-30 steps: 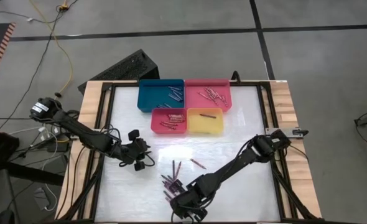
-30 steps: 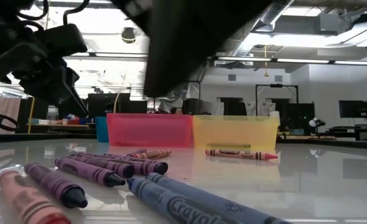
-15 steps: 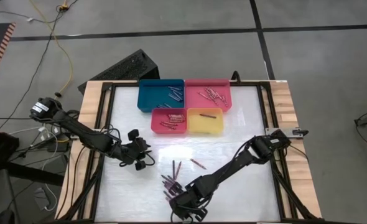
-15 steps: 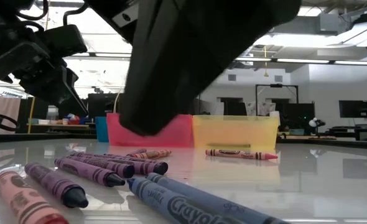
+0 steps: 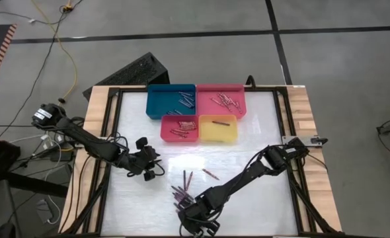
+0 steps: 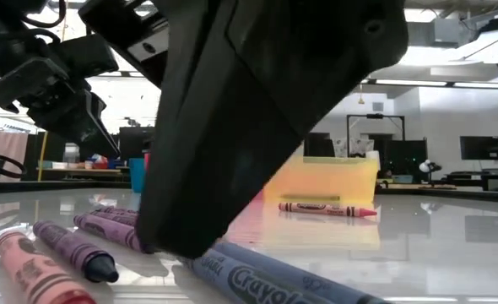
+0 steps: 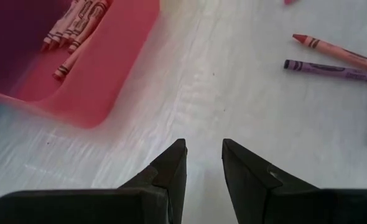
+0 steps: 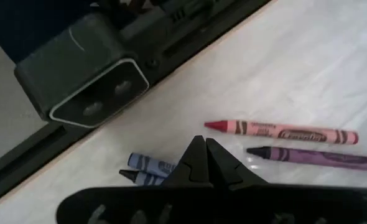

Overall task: Sort crayons
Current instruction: Put the blue crayon into the blue bin

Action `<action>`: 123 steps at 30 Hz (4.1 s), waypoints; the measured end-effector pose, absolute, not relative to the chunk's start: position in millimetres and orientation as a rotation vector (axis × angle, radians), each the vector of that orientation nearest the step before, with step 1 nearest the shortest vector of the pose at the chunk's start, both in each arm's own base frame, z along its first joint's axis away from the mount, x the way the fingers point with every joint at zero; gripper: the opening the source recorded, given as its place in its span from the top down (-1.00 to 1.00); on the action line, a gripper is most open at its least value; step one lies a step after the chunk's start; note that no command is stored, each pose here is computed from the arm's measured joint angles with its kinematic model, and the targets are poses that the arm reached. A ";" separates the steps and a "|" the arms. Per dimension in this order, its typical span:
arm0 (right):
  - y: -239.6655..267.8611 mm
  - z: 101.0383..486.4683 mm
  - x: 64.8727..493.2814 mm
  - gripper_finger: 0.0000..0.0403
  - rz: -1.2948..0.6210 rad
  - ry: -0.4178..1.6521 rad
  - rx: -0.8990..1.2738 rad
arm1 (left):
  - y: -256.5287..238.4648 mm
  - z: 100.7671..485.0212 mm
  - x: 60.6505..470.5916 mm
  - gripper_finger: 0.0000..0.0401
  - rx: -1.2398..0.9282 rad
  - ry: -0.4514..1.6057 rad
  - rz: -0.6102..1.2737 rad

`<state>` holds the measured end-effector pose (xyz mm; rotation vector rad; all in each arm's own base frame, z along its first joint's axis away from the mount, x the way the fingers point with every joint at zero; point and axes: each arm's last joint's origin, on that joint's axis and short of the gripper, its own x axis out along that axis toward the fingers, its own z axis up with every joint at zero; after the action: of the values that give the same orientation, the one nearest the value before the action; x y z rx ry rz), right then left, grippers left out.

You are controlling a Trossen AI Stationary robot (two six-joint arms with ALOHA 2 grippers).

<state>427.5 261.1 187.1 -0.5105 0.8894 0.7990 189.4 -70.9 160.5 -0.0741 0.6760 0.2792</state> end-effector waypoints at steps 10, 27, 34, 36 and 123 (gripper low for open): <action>258.8 184.8 425.0 1.00 0.792 0.939 -0.500 | -70.4 160.4 189.2 0.53 -0.068 0.673 0.294; 223.7 176.7 421.0 1.00 0.587 1.233 -0.402 | -70.2 160.1 188.8 0.53 -0.053 0.679 0.291; 221.5 206.8 404.8 1.00 0.437 1.332 -0.347 | -69.9 159.6 188.3 0.53 -0.041 0.687 0.290; 214.9 225.9 388.8 1.00 0.352 1.419 -0.278 | -69.8 159.7 188.3 0.53 -0.039 0.684 0.295; 139.5 172.2 189.6 0.86 -0.737 1.430 0.798 | -68.6 160.3 188.5 0.53 -0.022 0.665 0.332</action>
<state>189.6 139.5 172.2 0.7984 1.4304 -0.7368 188.5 -68.6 160.3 -0.0224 0.6648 0.3318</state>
